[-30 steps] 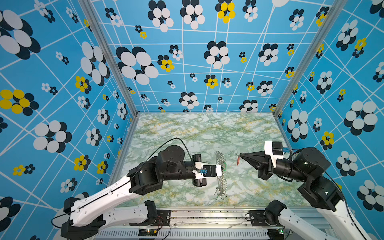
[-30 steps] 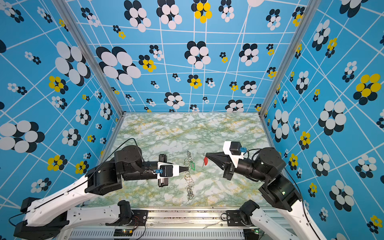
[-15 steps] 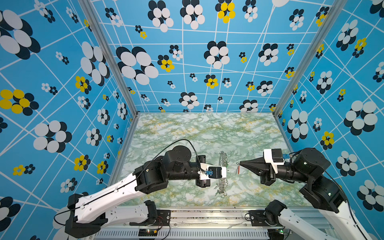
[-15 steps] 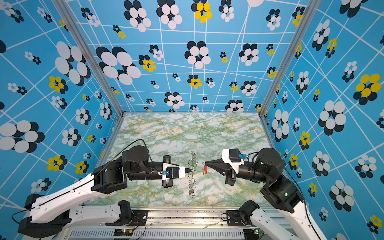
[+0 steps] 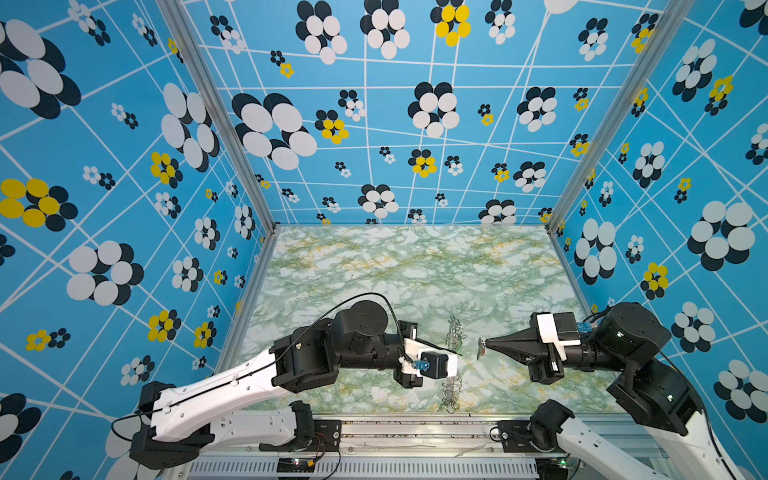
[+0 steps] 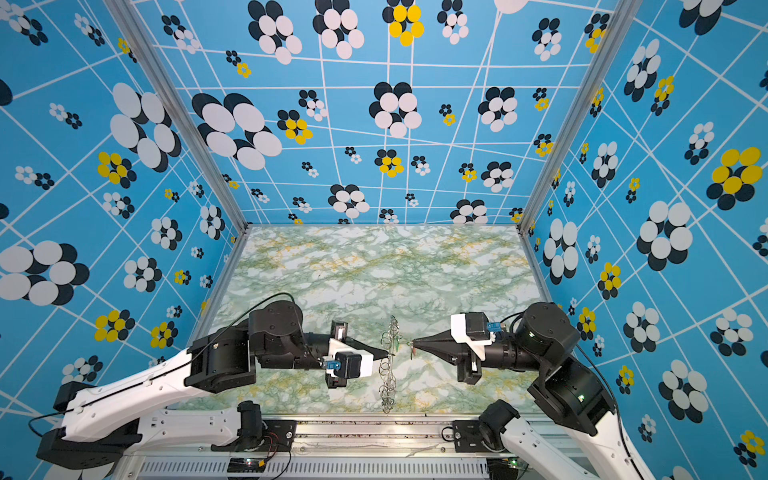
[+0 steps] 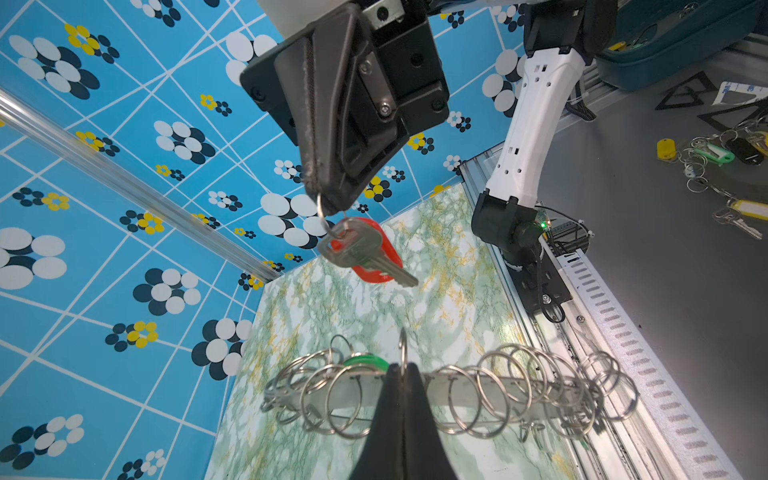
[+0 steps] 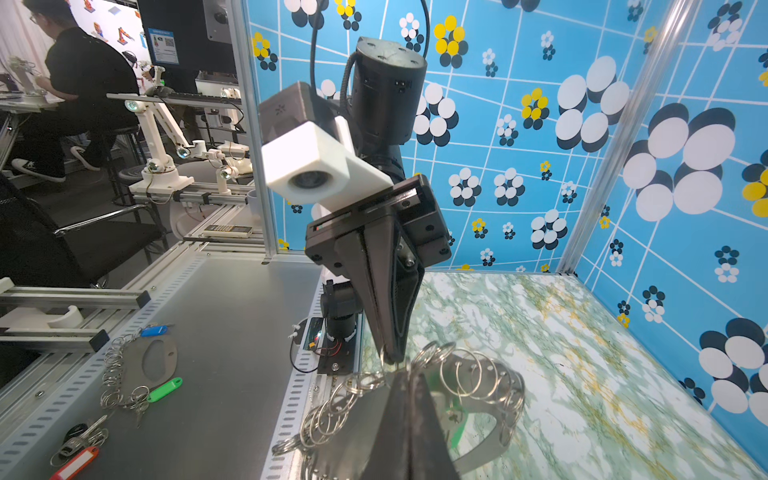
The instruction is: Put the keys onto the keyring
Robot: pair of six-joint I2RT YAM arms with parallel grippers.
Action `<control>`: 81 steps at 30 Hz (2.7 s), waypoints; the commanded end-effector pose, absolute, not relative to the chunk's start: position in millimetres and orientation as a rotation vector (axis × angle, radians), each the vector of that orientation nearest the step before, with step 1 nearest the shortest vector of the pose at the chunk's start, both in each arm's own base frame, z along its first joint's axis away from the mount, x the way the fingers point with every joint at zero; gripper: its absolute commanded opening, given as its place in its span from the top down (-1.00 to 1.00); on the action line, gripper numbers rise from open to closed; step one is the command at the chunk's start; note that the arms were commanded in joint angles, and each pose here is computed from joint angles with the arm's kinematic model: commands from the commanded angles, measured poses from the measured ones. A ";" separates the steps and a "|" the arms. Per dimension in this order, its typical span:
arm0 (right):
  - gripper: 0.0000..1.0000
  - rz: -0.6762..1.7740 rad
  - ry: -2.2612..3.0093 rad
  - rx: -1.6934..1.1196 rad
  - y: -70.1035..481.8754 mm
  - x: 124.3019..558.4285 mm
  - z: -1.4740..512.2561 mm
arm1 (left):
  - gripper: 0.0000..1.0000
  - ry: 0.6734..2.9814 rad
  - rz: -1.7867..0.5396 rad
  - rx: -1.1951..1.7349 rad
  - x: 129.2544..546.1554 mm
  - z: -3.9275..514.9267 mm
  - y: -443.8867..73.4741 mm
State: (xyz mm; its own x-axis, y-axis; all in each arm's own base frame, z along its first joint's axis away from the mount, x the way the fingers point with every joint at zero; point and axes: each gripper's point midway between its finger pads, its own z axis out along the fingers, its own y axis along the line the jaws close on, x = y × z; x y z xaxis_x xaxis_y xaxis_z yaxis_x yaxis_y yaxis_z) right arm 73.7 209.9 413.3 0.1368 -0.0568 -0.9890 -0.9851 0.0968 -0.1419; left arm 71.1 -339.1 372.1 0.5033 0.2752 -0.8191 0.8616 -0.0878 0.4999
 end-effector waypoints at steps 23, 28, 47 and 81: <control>1.00 1.064 1.228 -1.399 221.3 56.2 394.2 | 1.00 0.923 -0.612 1.702 69.0 380.8 -349.0; 1.00 1.039 1.281 -1.413 222.8 60.2 386.2 | 1.00 0.929 -0.583 1.697 73.3 381.7 -348.9; 1.00 1.010 1.362 -1.406 228.7 71.6 379.3 | 1.00 0.917 -0.529 1.722 72.1 383.5 -350.5; 1.00 0.921 1.399 -1.361 222.4 75.5 382.9 | 1.00 0.948 -0.445 1.717 79.6 383.9 -351.6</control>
